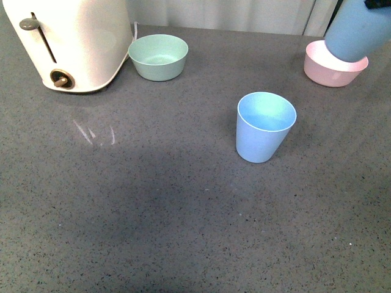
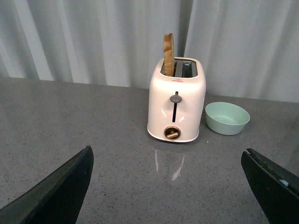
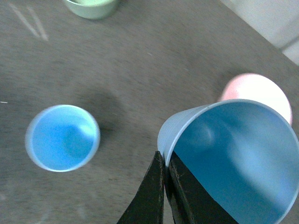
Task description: Stack blue cups with both arms
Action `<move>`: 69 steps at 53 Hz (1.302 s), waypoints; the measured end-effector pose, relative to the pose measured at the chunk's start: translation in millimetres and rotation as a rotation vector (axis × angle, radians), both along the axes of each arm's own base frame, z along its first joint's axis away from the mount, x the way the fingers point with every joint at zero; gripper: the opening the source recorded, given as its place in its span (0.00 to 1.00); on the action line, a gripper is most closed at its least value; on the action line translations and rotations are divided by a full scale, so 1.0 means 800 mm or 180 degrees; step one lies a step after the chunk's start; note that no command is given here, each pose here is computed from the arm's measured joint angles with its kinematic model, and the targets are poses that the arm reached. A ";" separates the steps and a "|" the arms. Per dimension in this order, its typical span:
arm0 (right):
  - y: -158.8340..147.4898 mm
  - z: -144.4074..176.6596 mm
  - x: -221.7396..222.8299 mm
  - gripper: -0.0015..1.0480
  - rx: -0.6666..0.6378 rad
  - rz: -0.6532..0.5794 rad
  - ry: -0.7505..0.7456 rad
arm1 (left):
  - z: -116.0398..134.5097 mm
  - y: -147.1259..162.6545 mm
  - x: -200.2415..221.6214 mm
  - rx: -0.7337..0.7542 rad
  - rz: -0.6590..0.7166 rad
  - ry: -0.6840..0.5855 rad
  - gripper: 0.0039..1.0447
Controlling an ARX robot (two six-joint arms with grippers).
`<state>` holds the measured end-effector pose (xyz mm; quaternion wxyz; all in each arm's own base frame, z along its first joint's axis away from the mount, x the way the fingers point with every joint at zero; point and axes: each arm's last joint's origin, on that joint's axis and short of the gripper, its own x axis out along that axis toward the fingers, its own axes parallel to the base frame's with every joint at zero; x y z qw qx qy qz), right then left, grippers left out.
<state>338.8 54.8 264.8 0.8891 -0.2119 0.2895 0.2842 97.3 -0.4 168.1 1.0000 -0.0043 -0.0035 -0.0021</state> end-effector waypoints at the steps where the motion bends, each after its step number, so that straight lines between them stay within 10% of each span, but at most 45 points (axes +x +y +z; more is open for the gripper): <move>1: 0.006 0.003 -0.005 0.02 0.0043 0.0065 0.0014 | 0.000 0.000 0.000 0.0000 0.0000 0.0001 0.92; 46: 0.103 -0.062 -0.035 0.02 -0.0228 0.0602 0.0457 | 0.000 0.000 0.000 0.0000 0.0000 0.0000 0.92; 69: 0.057 -0.008 -0.041 0.68 0.0561 0.0024 -0.0141 | 0.000 0.000 0.000 0.0000 0.0000 0.0000 0.92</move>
